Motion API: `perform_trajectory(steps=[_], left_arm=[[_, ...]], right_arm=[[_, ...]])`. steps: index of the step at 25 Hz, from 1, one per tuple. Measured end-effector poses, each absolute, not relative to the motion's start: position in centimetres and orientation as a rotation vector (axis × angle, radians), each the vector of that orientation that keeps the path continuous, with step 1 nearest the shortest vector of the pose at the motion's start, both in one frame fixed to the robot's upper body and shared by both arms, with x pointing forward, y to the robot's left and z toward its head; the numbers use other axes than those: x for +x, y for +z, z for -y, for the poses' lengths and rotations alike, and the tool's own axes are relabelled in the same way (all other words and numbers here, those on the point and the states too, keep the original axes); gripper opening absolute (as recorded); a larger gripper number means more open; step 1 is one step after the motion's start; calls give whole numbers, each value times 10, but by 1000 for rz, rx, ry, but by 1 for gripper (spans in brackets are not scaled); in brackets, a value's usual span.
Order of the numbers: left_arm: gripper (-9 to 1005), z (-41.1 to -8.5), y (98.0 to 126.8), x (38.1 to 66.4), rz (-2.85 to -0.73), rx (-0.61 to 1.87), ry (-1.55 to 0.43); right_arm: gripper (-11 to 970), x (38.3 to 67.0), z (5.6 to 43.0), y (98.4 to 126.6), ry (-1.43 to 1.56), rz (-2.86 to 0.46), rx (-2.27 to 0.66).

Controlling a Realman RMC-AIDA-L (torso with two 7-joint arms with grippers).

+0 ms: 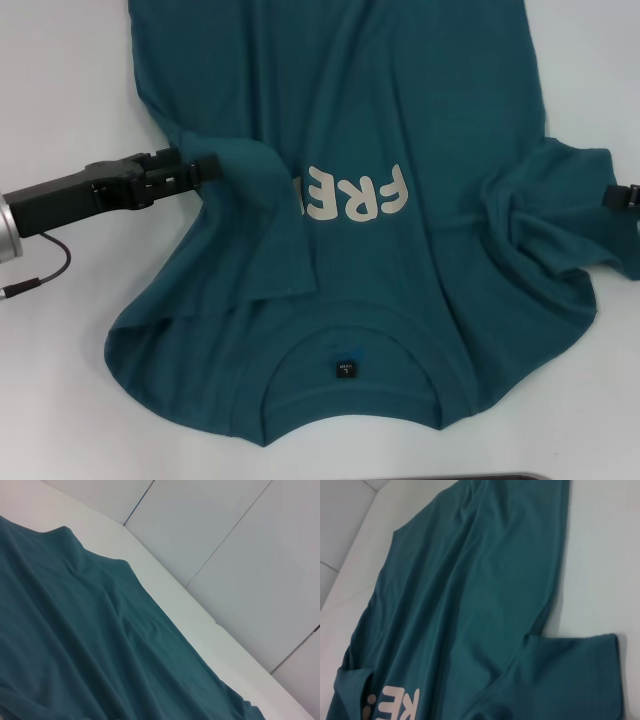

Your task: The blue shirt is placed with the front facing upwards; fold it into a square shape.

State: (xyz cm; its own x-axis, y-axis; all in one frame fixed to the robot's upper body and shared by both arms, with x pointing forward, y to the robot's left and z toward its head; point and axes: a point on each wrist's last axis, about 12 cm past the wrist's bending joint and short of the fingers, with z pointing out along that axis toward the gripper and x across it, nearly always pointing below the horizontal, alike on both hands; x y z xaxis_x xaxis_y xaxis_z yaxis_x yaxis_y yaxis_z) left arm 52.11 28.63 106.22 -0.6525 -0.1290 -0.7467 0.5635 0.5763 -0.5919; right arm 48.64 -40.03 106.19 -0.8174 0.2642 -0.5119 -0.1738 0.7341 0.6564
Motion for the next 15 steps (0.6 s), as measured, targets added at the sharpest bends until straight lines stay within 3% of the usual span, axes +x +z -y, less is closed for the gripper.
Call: perform_trajectory(steps=[15], left_arm=[[890,-285,1062,521,-2018,347,-1119]], right_arm=[[790,490,402,1064,943,-2334,54]])
